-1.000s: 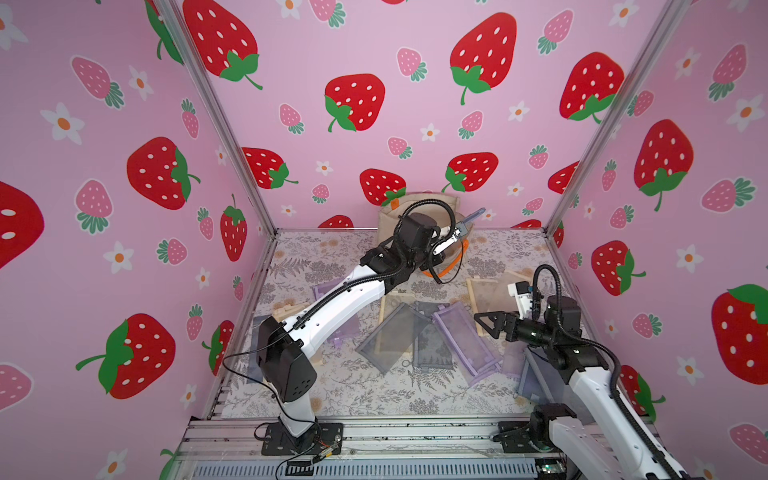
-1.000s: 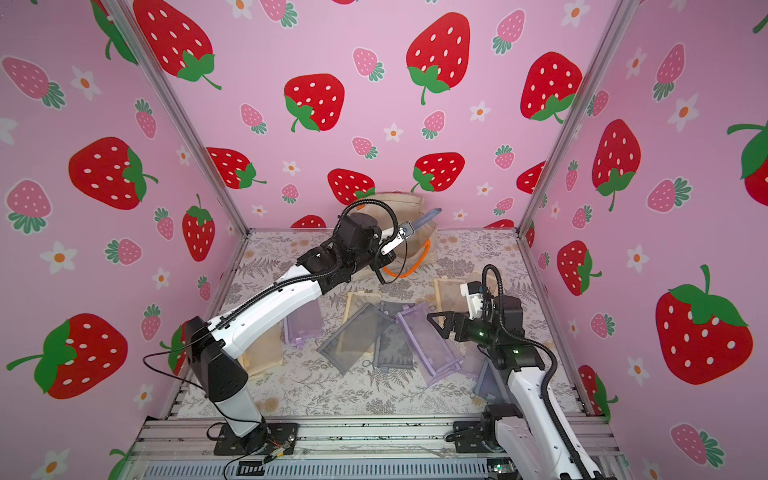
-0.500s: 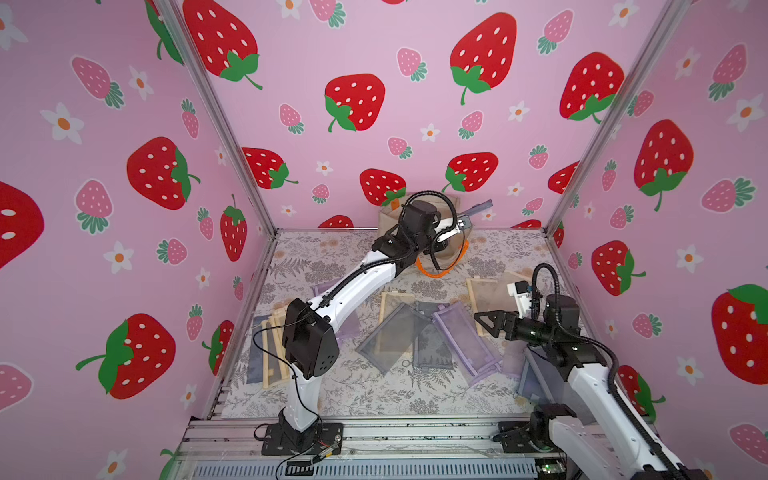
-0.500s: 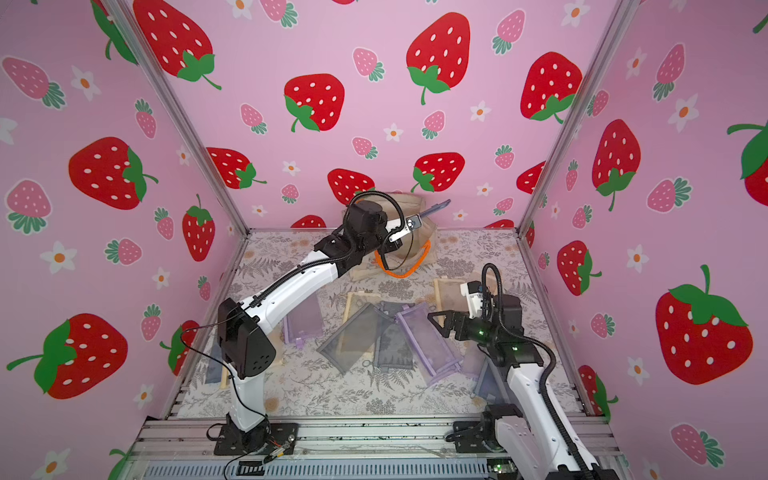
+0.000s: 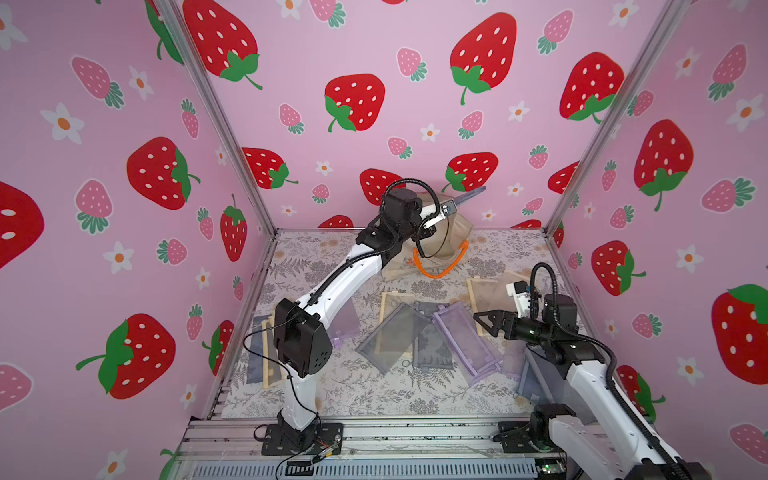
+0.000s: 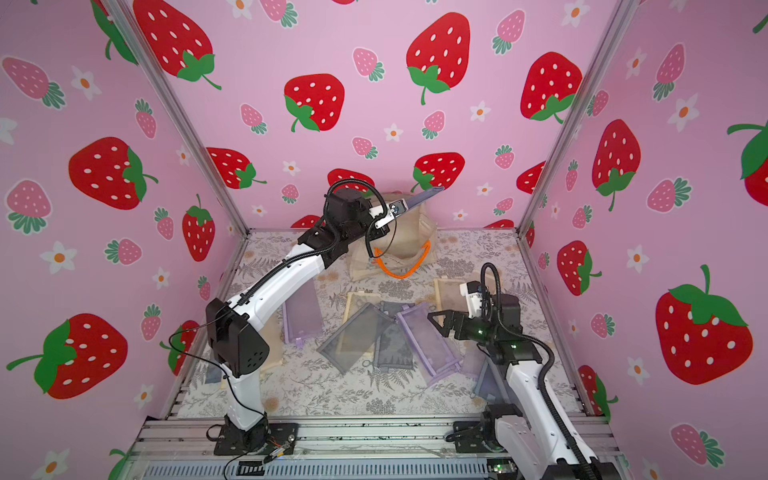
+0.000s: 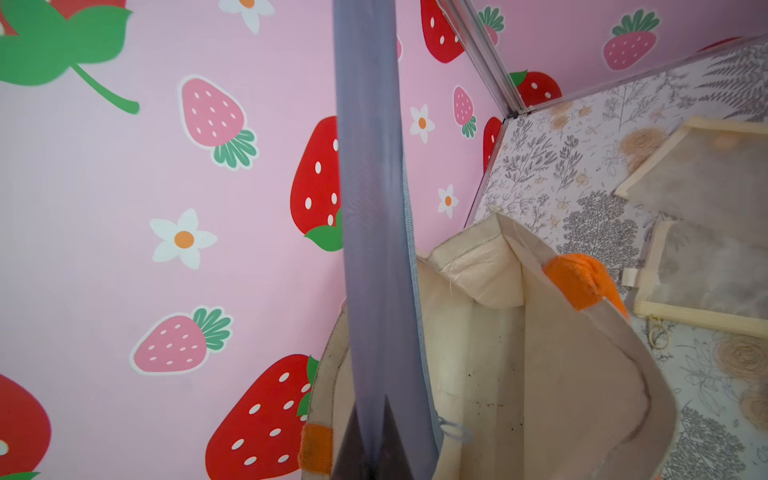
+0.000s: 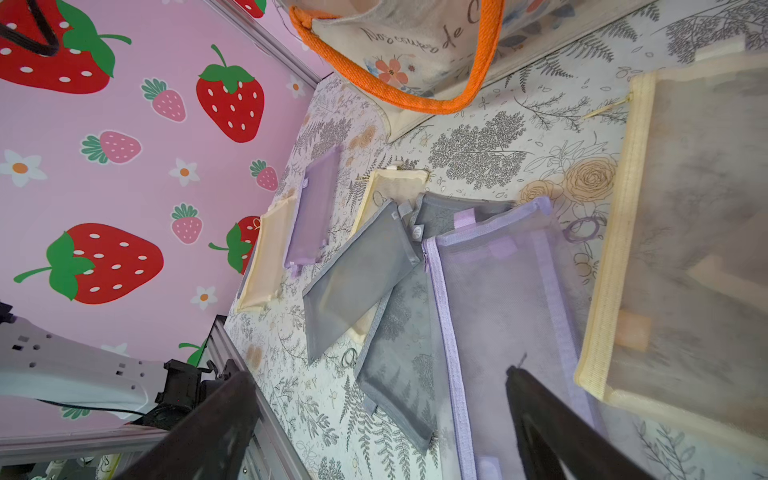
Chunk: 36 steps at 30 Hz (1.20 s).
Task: Put the pencil pouch into the canvas bag
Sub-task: Place the pencil pouch in the canvas bag.
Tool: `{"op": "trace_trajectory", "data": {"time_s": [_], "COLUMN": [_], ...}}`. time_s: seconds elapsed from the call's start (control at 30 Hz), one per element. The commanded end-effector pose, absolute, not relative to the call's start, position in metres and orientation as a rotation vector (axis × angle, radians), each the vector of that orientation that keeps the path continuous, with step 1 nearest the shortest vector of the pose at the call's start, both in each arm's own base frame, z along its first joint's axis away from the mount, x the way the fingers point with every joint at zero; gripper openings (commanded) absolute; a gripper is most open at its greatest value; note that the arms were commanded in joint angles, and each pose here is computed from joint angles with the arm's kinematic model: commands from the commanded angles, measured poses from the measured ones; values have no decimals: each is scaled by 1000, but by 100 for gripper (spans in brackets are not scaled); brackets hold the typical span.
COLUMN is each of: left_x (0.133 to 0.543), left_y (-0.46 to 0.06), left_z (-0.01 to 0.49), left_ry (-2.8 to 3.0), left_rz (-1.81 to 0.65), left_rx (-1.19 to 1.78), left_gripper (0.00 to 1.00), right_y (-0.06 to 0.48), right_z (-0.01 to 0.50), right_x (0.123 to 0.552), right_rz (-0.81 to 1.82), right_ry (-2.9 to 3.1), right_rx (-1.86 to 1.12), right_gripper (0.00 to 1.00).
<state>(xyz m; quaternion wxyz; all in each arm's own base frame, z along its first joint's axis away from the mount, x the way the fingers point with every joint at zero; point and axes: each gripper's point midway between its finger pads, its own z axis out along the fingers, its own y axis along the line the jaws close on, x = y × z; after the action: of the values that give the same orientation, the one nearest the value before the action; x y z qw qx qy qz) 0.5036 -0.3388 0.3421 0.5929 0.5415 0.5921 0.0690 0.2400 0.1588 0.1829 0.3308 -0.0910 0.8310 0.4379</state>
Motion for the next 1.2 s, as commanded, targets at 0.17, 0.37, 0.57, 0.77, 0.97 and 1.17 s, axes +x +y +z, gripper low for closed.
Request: {"op": "trace_trajectory", "data": {"time_s": [0.17,0.37,0.57,0.77,0.97,1.17], "left_x": [527,533,534,540,549,546], "left_y": [-324,-310,-302,-297,-301,-311], "left_z": [298,272,249,226,211,242], "left_ry": [1434,1486,1519,1560,1605,1580], "left_rz": [161,190,231,288,272,209], "left_rx": [1320,1363,1436,1510,1523,1438], "left_gripper": [0,0,0,0,0,35], "right_y": [157,157,159,159,157,155], "right_z": [195,192,186,185,187,186], "right_x": [250,254,259,260,262,263], "right_rz": [1113,1114,1131,1128,1130,1131], "right_ry": [2134,2137,2150,2150,2144,2146], "right_rx": [-260,-257,-250,-254,-253,-248], "right_gripper": [95,95,95,95,95,95]}}
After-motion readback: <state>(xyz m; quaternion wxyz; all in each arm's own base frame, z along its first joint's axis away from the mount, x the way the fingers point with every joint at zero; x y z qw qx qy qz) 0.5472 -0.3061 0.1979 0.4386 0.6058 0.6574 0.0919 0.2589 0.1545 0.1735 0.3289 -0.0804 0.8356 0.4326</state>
